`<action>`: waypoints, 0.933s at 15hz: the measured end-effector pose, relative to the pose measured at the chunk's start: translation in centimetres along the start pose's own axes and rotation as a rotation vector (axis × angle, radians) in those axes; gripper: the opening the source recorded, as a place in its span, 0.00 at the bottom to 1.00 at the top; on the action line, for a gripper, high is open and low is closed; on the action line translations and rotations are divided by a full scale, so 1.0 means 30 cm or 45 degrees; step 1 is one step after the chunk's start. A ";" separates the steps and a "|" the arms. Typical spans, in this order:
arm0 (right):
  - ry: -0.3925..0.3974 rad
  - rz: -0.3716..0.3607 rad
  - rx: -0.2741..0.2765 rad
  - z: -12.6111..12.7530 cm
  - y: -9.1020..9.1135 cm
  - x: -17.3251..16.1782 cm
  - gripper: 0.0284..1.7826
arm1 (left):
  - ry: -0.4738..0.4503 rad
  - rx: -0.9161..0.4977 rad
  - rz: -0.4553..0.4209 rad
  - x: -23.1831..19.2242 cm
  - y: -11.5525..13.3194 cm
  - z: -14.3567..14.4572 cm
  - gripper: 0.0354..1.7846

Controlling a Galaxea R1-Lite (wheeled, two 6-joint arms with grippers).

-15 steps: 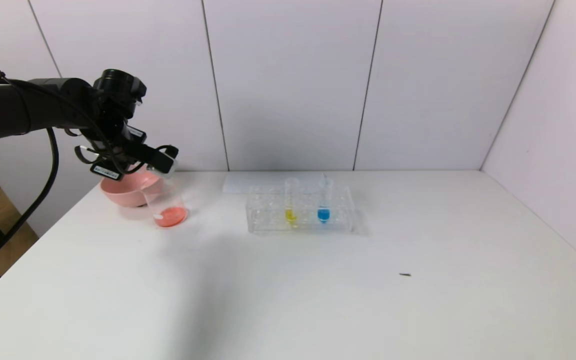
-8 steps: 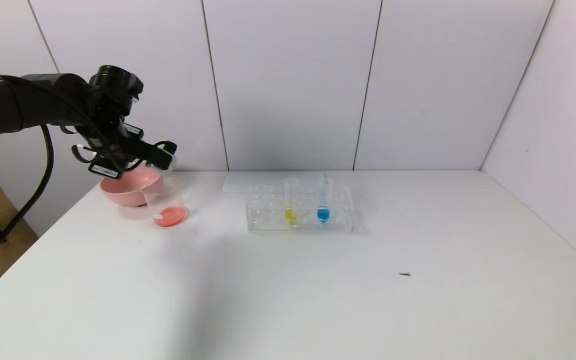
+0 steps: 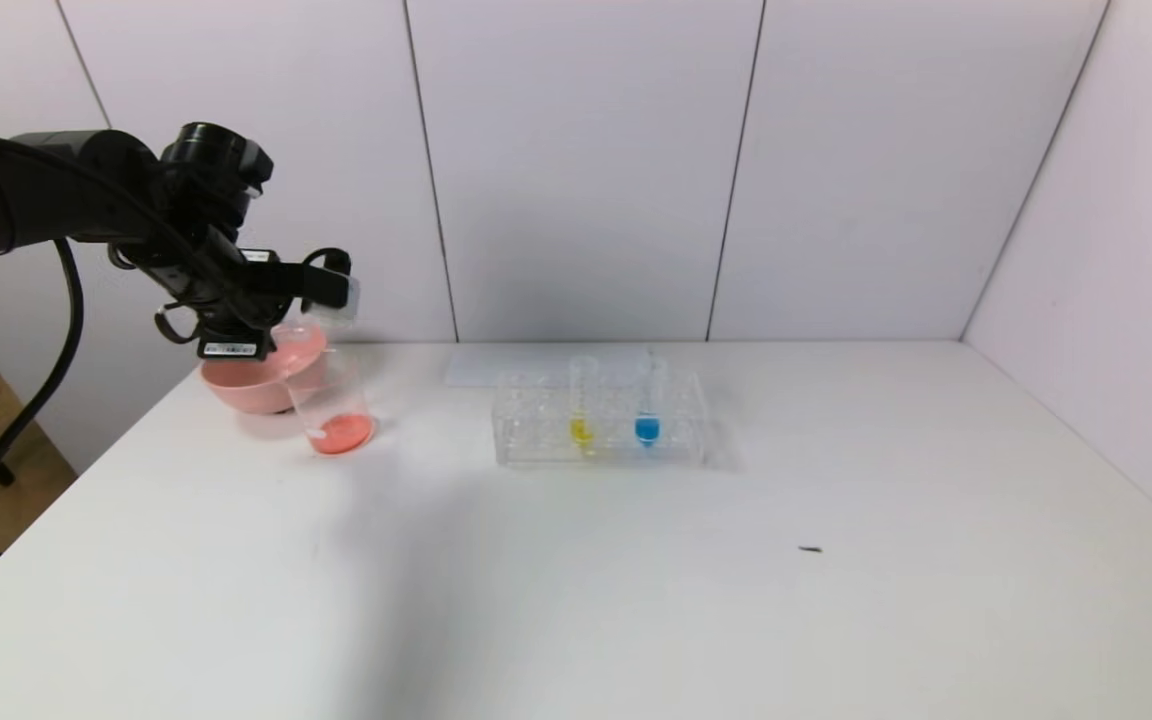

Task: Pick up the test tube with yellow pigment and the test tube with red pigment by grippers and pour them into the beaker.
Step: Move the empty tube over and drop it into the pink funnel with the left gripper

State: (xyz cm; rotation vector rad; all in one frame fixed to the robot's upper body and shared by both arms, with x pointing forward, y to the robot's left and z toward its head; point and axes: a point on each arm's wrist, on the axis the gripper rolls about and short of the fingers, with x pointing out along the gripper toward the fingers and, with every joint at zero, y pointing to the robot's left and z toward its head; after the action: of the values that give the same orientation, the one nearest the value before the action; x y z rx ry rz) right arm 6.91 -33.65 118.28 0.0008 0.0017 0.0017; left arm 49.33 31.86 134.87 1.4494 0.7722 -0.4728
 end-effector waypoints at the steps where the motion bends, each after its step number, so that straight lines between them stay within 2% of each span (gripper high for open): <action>1: 0.000 -0.001 0.001 0.000 0.000 0.000 0.95 | -0.031 -0.050 -0.002 -0.003 0.001 -0.003 0.24; 8: 0.000 -0.001 0.001 0.000 0.000 0.000 0.95 | -0.099 -0.215 -0.016 -0.018 0.004 -0.039 0.24; 14: 0.000 -0.001 0.001 0.000 0.000 0.000 0.95 | -0.184 -0.448 -0.065 -0.029 -0.010 -0.091 0.24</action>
State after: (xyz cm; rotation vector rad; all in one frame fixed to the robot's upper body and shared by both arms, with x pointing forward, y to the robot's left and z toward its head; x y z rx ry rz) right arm 6.91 -33.65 118.28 0.0013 0.0017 0.0008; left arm 48.02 34.37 135.42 1.0591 0.7366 -0.4499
